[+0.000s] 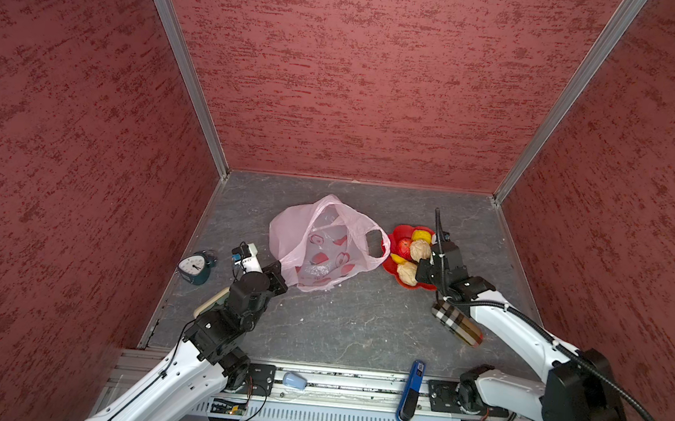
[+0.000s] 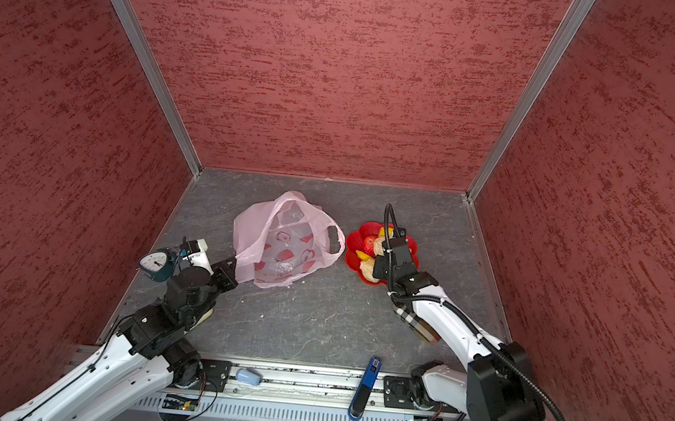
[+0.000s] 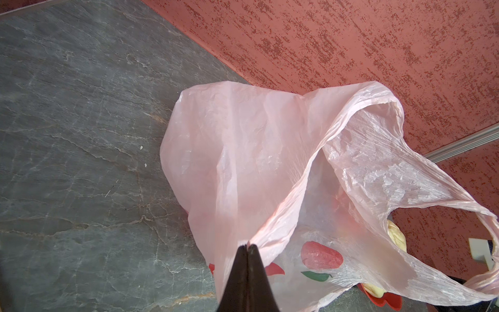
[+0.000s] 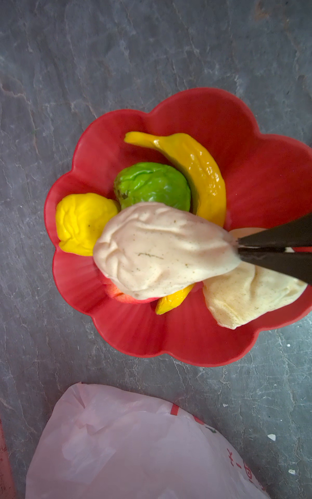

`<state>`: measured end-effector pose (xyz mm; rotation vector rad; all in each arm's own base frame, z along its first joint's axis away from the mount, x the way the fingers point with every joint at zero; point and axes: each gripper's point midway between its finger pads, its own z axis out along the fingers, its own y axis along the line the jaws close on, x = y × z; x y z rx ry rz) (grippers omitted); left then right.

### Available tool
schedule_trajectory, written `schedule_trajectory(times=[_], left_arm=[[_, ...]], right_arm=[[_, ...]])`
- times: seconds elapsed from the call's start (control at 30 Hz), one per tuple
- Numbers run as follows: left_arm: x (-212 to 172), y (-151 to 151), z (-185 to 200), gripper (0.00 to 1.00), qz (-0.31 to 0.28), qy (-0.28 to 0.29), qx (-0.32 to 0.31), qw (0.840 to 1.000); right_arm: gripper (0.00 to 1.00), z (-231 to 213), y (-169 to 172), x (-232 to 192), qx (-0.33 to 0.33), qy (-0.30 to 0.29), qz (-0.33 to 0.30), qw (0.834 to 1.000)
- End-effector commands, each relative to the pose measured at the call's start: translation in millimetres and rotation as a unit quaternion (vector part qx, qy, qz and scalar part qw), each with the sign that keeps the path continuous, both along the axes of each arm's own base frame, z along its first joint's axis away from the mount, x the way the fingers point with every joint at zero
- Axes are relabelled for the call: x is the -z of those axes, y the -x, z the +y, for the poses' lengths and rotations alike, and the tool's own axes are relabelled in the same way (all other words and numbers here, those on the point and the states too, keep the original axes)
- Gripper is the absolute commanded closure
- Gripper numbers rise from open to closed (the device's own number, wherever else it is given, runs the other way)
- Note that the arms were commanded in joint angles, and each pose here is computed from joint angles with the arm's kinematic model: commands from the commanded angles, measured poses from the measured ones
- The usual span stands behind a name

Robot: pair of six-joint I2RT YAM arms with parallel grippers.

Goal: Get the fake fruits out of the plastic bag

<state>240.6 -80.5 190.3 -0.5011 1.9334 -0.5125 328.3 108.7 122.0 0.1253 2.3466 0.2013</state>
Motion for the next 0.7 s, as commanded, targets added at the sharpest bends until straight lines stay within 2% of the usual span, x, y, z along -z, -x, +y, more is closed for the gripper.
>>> schedule_trajectory(times=[0.0, 0.33, 0.67], left_arm=[[-10.5, 0.4, -2.7, 0.94, -0.011, 0.008, 0.006, 1.0], [-10.2, 0.7, -2.7, 0.94, -0.01, 0.007, 0.007, 1.0], [-10.4, 0.4, -3.6, 0.94, -0.011, 0.008, 0.009, 1.0]], right_arm=[[1.0, -0.6, -2.7, -6.3, 0.008, -0.015, -0.015, 1.0], [1.0, -1.5, 0.6, -1.4, 0.011, -0.017, -0.01, 1.0], [0.95, -3.9, 3.8, 1.4, 0.013, -0.015, -0.007, 1.0]])
